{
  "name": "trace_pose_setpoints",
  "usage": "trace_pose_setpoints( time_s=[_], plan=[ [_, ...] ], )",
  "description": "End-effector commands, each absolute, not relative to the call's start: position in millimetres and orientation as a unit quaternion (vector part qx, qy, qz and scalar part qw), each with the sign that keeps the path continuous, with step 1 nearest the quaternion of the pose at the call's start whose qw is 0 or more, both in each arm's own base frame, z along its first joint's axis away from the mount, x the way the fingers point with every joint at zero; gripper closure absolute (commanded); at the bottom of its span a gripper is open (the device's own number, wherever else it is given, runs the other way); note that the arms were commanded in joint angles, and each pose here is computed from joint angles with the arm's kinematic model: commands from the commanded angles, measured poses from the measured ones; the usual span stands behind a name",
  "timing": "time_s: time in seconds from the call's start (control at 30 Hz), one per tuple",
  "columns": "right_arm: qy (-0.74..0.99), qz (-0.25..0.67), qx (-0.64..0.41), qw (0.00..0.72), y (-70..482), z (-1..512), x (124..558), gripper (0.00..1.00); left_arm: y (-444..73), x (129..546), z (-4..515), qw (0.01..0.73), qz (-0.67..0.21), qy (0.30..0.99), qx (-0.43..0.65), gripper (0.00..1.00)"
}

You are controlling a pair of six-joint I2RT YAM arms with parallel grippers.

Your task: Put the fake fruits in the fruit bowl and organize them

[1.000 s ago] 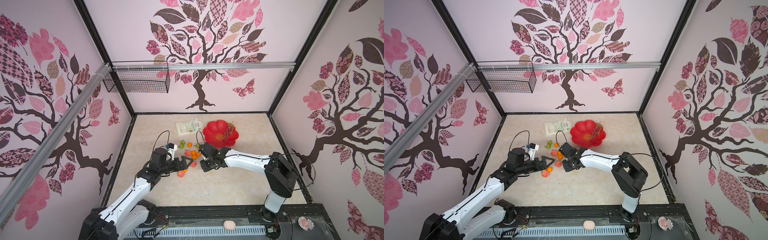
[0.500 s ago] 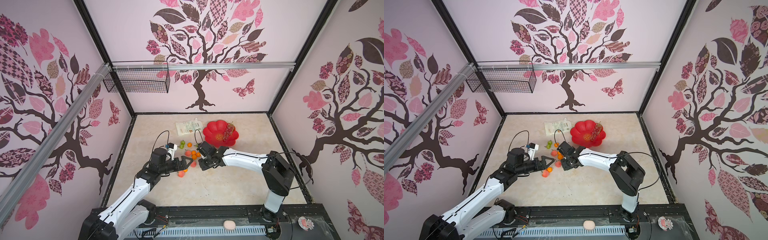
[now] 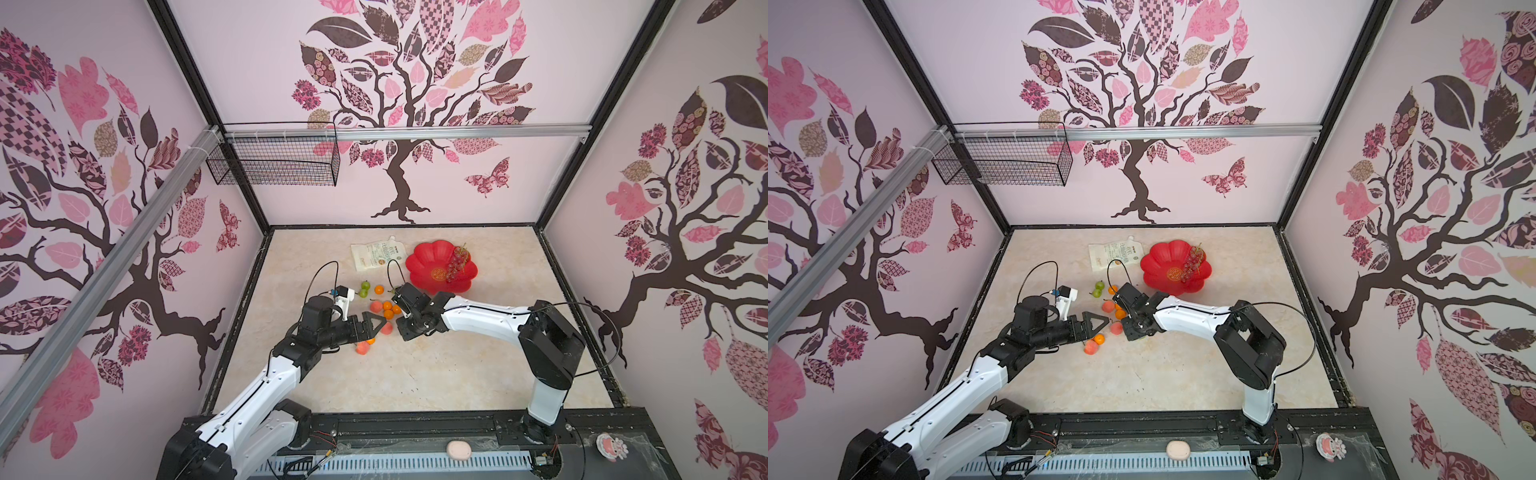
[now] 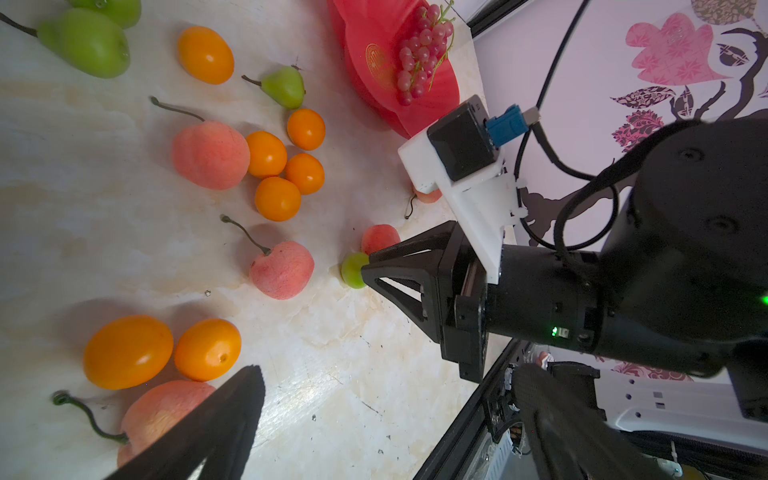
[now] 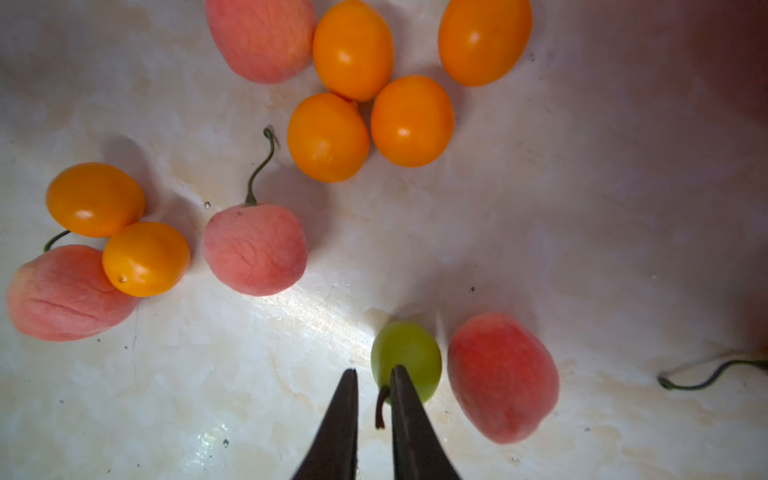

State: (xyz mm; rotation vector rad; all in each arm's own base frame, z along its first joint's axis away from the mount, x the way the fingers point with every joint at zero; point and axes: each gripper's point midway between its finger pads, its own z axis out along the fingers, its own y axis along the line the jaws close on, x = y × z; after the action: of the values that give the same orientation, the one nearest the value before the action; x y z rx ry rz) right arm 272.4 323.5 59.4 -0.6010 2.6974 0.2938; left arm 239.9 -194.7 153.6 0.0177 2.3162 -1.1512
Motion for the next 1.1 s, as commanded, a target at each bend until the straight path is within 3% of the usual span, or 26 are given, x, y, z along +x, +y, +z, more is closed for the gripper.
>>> trace_pose_setpoints(
  time_s=[0.0, 0.33, 0.67, 1.07],
  plan=[
    [0.956, 0.094, -0.212, 0.180, 326, 58, 275, 0.85, -194, 238, 149, 0.274, -0.431, 0.860, 0.007, 0.02],
    [0.954, 0.104, -0.213, 0.186, 326, 71, 272, 0.92, -195, 240, 159, 0.279, -0.427, 0.860, 0.018, 0.02],
    [0.941, 0.149, -0.201, 0.230, 326, 134, 274, 1.00, -202, 257, 187, 0.305, -0.418, 0.854, 0.056, 0.02],
    [0.930, 0.201, -0.136, 0.277, 291, 193, 302, 1.00, -237, 296, 225, 0.335, -0.412, 0.841, 0.105, 0.02]
  ],
)
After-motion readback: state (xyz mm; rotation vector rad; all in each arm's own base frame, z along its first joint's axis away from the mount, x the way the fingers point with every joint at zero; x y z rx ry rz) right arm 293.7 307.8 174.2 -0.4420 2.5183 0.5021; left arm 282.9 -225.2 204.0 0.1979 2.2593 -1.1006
